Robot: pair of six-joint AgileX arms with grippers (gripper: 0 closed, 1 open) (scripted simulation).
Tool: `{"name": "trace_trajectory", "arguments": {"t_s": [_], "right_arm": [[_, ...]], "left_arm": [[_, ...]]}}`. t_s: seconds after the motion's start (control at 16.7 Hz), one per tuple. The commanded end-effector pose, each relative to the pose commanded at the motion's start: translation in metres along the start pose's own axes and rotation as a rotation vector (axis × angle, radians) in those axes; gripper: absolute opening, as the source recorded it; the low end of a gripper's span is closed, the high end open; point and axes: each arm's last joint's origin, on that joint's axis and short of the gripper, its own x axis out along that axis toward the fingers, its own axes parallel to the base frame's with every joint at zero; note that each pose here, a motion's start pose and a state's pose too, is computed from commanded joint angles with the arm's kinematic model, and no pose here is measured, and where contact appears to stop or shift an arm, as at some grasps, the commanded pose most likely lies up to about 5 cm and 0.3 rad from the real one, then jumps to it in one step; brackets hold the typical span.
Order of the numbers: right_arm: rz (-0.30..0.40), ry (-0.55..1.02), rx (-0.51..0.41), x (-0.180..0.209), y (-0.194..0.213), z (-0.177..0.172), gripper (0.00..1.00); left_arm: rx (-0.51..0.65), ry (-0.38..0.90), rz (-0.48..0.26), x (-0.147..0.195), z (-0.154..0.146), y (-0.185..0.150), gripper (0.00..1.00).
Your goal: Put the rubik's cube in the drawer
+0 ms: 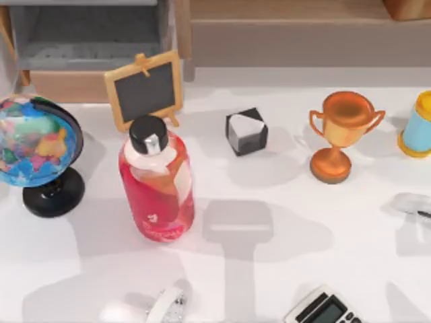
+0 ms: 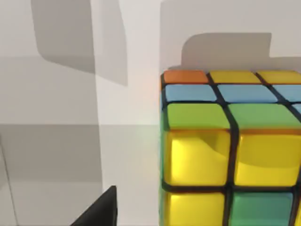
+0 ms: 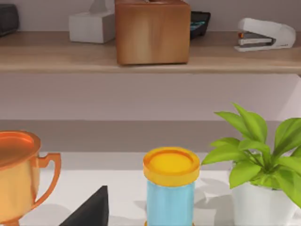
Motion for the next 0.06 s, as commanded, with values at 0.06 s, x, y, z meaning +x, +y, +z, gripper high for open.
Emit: {"name": "trace_trajectory", "arguments": {"t_s": [0.06], "right_arm": [[0.0,0.0,0.0,0.0,0.0,0.0,1.0]], "left_arm": [[0.0,0.0,0.0,0.0,0.0,0.0,1.0]]}}
